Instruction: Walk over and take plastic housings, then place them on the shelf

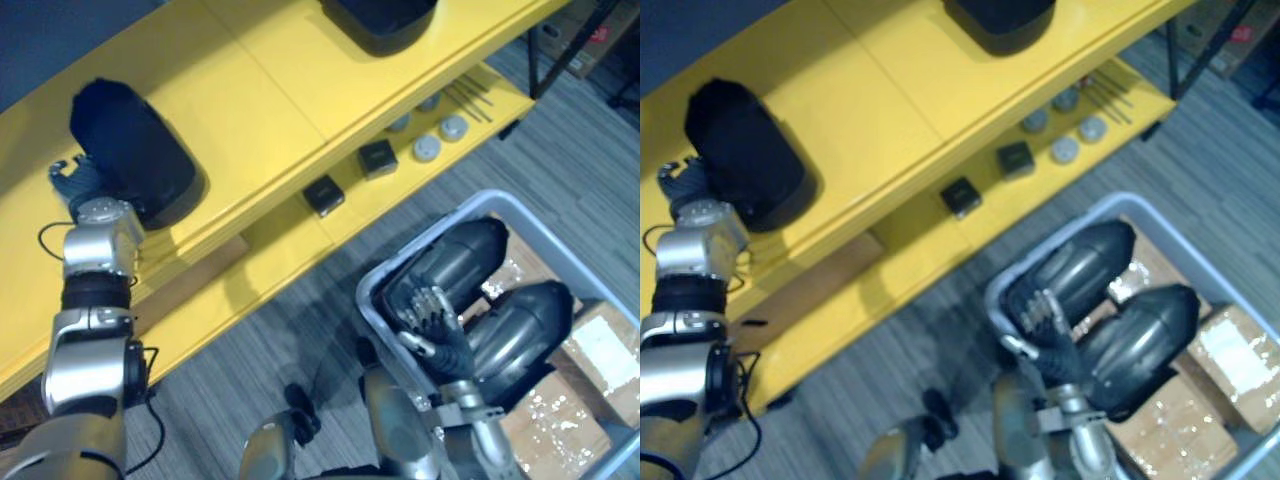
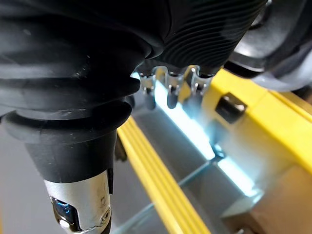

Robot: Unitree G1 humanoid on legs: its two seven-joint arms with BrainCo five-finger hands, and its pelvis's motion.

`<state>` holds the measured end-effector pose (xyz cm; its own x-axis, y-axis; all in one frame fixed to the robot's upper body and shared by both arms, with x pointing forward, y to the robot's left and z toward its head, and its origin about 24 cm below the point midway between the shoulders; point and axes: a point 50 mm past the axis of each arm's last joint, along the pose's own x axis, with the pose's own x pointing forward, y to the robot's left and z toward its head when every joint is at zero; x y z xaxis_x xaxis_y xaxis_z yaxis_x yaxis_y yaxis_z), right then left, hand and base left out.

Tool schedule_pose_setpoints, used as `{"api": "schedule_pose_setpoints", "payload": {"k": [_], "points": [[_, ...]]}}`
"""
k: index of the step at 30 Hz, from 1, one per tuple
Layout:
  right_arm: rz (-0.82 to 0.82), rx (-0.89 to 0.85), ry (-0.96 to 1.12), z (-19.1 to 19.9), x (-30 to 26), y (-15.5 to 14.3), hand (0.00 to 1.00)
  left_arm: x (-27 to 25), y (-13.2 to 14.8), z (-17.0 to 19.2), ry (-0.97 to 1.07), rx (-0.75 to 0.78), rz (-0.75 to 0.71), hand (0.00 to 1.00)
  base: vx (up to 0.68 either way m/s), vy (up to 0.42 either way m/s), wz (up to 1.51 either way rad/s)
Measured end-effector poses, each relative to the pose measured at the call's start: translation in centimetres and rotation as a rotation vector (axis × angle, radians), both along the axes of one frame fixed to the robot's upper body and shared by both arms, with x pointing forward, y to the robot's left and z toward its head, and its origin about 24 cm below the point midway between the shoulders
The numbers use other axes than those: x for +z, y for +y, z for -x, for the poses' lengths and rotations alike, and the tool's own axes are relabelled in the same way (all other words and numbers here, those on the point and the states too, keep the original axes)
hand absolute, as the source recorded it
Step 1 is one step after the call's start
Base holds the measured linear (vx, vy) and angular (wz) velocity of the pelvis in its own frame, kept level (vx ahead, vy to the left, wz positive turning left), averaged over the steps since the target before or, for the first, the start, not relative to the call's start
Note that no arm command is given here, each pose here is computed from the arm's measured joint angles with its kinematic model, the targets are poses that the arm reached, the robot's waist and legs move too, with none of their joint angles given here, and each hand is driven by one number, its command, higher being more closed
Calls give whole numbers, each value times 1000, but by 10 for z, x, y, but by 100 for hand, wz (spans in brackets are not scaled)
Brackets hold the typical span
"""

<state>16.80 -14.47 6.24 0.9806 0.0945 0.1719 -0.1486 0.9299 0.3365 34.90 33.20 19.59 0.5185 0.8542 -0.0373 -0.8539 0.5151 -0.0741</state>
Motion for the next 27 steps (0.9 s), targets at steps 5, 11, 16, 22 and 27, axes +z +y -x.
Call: {"api": "schedule_pose_setpoints", "payload": {"k": [5,11,16,22,27], "points": [[6,-25,-21,5,4,-6,0,-15,22,21,-107,160,63,0,18,-22,-5],[111,-79,-173,12,17,-12,0,-2,34,41,-382,224,79,0,26,-11,-5],[175,-34,-559,16,70,-8,0,16,17,56,-580,188,-68,0,56,-3,14],[344,40,-802,7,99,5,0,-16,-23,96,-588,4,-347,0,49,-20,37],[573,-21,-784,-10,95,2,0,-85,-38,167,-281,-50,-410,0,-105,12,69]]}}
